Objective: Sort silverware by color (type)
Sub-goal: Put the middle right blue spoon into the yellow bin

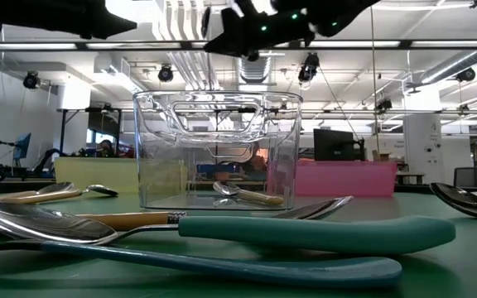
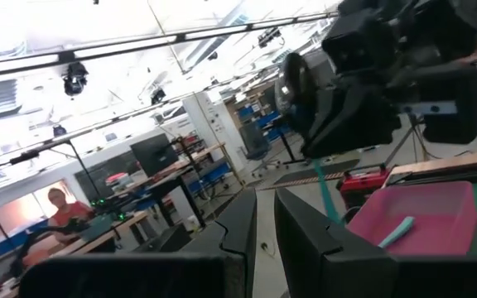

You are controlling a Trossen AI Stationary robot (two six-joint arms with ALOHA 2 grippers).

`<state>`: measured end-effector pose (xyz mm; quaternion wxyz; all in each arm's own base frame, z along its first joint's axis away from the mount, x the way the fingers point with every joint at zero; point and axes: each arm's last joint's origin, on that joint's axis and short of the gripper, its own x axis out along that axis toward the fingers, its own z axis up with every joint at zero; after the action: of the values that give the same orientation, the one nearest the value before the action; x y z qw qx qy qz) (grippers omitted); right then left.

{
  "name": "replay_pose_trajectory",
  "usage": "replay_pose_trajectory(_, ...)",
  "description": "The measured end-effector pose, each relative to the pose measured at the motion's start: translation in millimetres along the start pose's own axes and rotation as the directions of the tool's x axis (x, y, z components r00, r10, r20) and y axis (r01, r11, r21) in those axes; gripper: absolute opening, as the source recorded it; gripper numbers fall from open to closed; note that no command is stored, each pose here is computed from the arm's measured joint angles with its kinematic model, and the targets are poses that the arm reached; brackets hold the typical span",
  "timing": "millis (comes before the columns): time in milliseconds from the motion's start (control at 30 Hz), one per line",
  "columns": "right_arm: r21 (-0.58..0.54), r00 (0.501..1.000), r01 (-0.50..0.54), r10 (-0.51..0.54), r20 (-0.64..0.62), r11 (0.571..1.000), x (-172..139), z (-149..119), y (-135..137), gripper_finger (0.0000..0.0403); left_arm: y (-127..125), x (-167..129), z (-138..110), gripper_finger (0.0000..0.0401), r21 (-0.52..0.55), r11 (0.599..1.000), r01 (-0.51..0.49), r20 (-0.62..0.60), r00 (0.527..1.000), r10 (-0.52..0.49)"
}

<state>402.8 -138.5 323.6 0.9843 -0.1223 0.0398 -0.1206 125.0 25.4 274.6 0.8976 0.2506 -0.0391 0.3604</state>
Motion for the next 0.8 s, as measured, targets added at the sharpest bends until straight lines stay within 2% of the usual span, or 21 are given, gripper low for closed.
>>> replay_pose_trajectory(133,0.000,0.999,-0.031,0.031,0.032,1.000,24.3,-1.9,-11.0,0.0009,5.6,-0.9,0.1,0.0029,-0.005,0.999,-0.046,0.004,0.999,0.046)
replay_pose_trajectory(333,0.044,0.994,-0.088,0.085,0.074,0.995,57.3,-8.2,-24.8,0.0009,17.9,-3.4,1.7,0.0029,-0.035,0.979,-0.199,-0.034,0.980,0.198)
replay_pose_trajectory(800,0.085,0.982,-0.157,0.146,0.123,0.984,119.9,-35.4,-29.7,0.0009,30.6,-3.3,-0.6,0.0029,-0.027,0.952,-0.304,-0.050,0.952,0.302)
